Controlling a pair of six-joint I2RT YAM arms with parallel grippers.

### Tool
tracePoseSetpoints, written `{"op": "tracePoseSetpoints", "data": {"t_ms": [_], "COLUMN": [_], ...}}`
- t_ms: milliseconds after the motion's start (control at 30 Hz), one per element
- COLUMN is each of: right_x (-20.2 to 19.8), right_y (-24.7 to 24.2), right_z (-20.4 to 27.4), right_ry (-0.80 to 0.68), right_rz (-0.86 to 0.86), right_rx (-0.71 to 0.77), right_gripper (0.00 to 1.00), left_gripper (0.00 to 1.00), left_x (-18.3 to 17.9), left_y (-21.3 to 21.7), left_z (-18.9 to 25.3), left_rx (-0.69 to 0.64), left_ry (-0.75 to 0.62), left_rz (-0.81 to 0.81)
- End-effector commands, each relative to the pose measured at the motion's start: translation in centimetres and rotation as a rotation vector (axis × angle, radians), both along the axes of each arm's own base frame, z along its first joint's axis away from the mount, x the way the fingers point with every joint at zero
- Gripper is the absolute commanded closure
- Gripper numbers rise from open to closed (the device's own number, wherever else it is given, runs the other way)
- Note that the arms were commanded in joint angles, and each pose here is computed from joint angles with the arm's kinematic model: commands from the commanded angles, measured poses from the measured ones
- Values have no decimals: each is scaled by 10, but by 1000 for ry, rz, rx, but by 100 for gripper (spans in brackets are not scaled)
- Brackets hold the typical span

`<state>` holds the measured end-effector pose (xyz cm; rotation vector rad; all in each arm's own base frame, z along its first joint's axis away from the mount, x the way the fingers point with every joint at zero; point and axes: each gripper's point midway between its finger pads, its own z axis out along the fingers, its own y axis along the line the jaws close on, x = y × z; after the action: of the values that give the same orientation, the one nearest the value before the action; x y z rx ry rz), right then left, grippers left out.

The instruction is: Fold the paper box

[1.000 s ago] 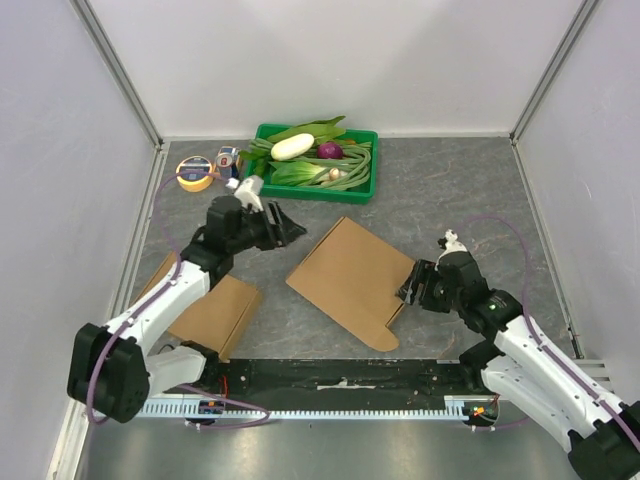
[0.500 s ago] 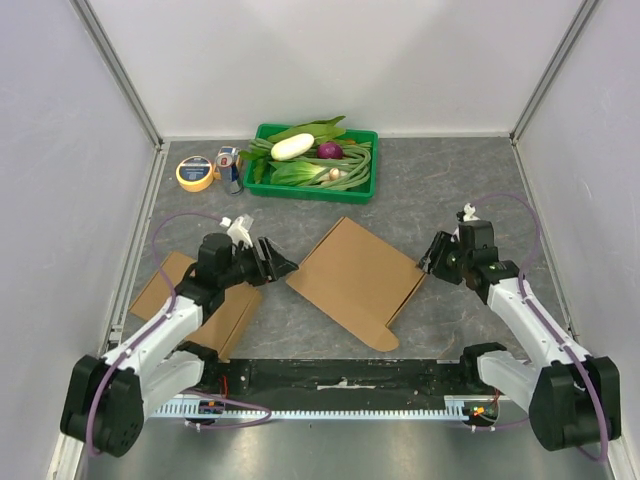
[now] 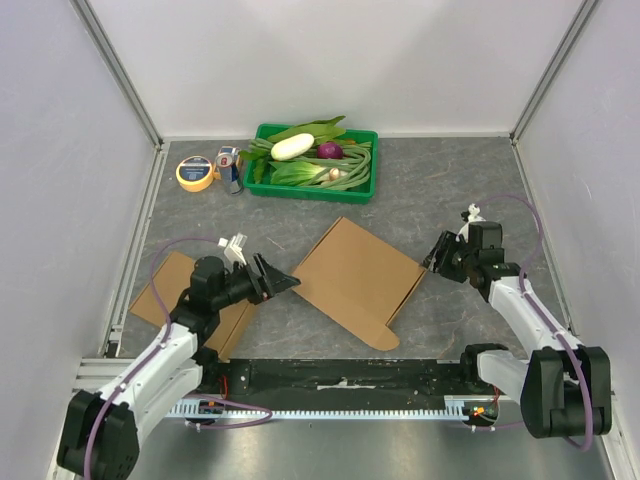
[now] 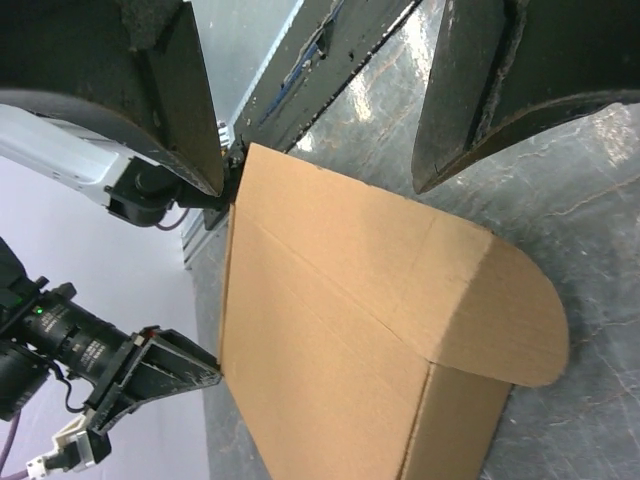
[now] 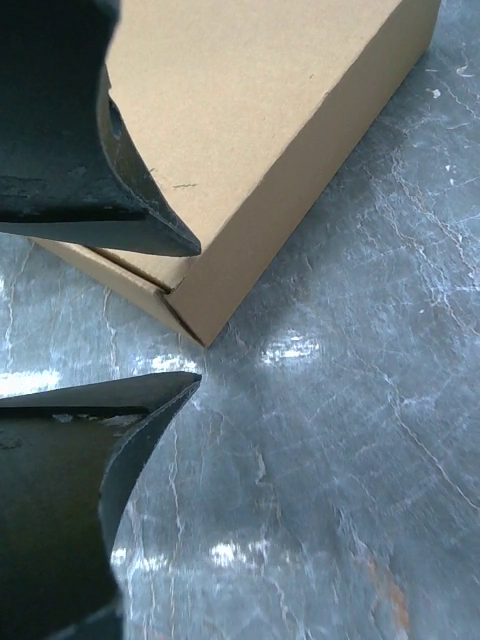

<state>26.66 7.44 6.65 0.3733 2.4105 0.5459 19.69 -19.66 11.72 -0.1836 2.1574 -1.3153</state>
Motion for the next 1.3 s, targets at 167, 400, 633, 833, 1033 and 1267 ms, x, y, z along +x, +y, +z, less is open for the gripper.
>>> {"op": "tracePoseSetpoints", "data": {"t_ms": [167, 400, 633, 833, 1033, 1267], "right_x": [51, 84, 96, 96, 96, 96], "right_y": [56, 130, 125, 112, 93, 83], "right_z": [48, 38, 12, -5, -30, -52], "right_ry": [-168, -195, -138, -90, -7, 60], "right_rz": [431, 699, 659, 582, 516, 475], "right_rx": [-53, 142, 99, 150, 174, 182], "right_gripper": [32, 45, 53, 70, 75, 76], "left_gripper": [16, 8, 10, 0, 0, 0], "left_x": [-24, -40, -42, -36, -17, 4], "left_y": [-1, -19, -29, -34, -50, -78], "left_z": [5, -6, -19, -27, -28, -17], "left_rx": [-96, -131, -107, -99, -99, -176], "left_ry": [35, 118, 183, 207, 246, 267], "left_rz": [-16, -92, -32, 12, 43, 65]}}
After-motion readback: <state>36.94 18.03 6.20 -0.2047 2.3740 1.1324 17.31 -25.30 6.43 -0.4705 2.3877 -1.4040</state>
